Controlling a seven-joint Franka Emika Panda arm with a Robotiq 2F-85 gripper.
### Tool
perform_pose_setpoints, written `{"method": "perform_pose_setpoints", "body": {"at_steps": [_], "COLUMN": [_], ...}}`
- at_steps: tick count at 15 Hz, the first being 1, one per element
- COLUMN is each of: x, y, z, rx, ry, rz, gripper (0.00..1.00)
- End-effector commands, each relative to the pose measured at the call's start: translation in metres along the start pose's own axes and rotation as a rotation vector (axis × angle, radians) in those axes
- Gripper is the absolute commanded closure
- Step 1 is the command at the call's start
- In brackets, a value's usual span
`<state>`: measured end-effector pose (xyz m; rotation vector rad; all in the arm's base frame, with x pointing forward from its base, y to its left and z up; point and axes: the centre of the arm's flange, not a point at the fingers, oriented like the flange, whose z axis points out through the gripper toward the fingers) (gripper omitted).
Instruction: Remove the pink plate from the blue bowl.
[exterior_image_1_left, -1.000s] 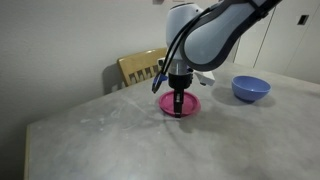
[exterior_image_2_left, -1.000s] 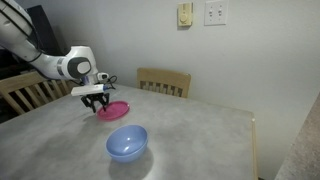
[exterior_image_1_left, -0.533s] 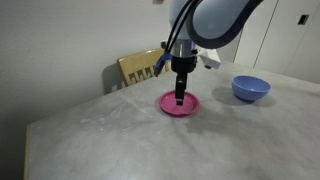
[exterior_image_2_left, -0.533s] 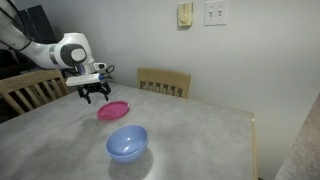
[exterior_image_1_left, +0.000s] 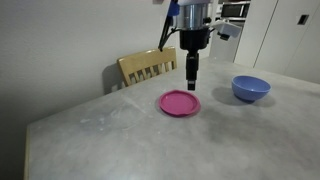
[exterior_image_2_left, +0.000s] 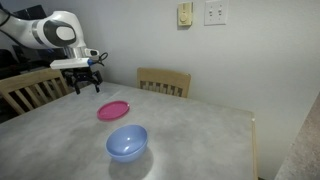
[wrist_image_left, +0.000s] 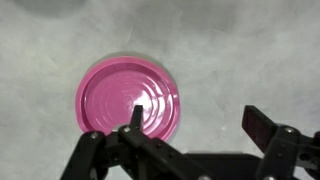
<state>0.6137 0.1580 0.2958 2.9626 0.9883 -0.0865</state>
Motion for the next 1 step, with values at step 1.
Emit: {"method": "perform_pose_setpoints", "body": {"at_steps": [1], "x": [-0.0018], "y": [-0.0002], "z": [-0.0021], "rx": [0.0], "ry": [-0.002], "rz": [0.001], "gripper": [0.0]}}
